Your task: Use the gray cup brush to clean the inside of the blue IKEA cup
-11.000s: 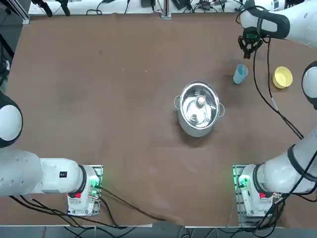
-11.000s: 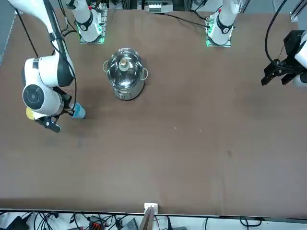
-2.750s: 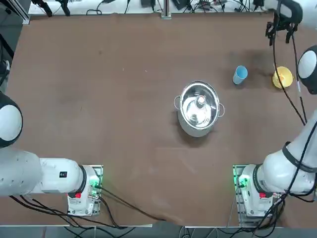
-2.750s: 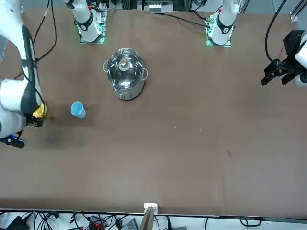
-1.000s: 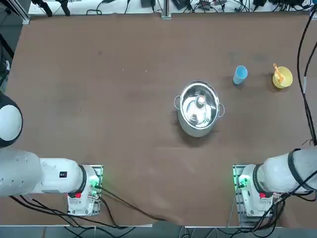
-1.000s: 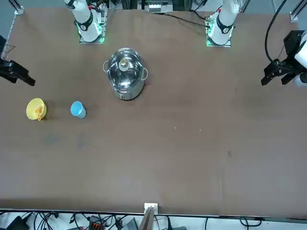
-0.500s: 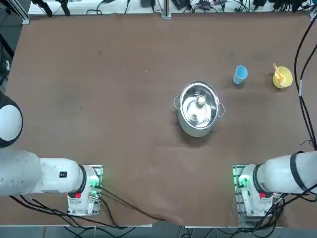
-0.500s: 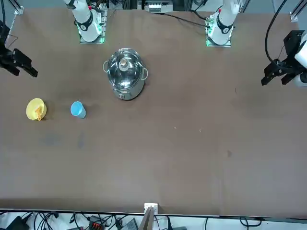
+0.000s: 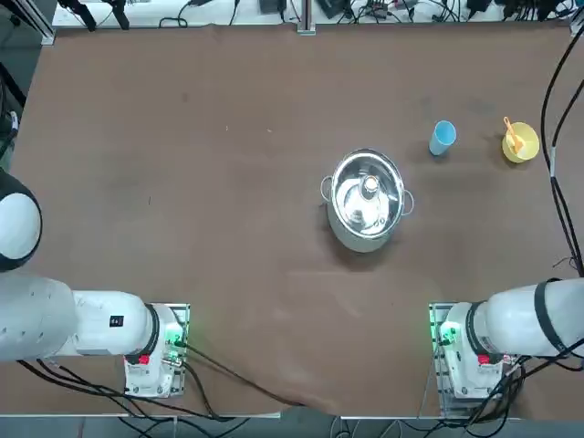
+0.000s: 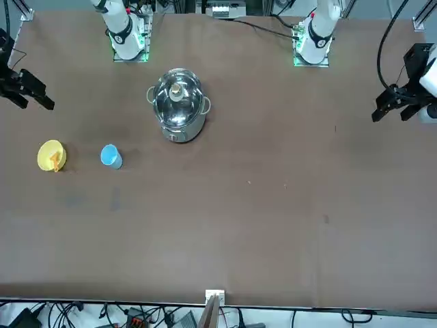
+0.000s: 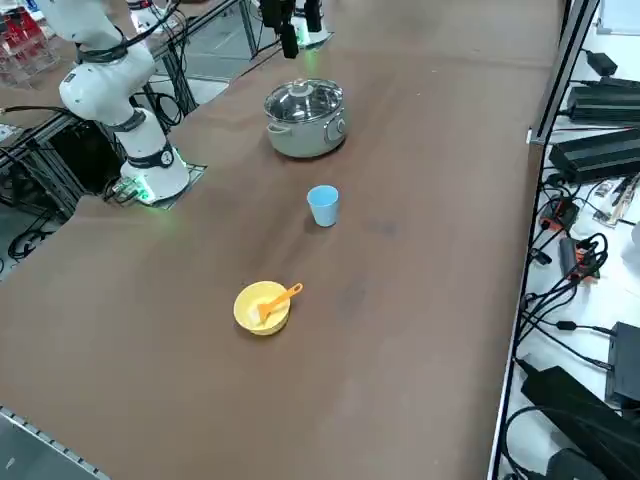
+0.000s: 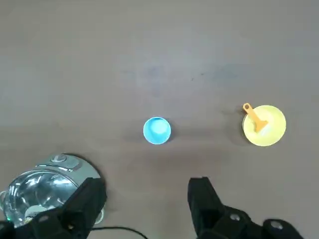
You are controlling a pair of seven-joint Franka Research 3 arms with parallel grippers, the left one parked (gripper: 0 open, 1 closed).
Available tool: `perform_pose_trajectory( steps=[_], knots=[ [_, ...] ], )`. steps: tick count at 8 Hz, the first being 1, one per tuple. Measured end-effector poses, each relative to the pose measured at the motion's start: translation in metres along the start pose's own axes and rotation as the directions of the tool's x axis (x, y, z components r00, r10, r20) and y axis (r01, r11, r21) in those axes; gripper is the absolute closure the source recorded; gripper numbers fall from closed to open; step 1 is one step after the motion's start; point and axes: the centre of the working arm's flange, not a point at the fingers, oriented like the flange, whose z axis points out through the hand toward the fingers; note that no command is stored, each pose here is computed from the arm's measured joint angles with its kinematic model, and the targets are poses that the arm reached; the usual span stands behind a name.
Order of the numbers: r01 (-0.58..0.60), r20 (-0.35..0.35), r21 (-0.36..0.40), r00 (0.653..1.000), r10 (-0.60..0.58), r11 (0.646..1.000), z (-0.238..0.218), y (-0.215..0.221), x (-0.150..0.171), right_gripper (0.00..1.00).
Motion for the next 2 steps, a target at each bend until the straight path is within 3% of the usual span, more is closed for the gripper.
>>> perform_pose_trajectory(
  steps=[2],
  knots=[
    [0.037, 0.008, -0.019, 0.999, -0.037, 0.999, 0.0008, -0.0007, -0.0009, 0.0]
  ],
)
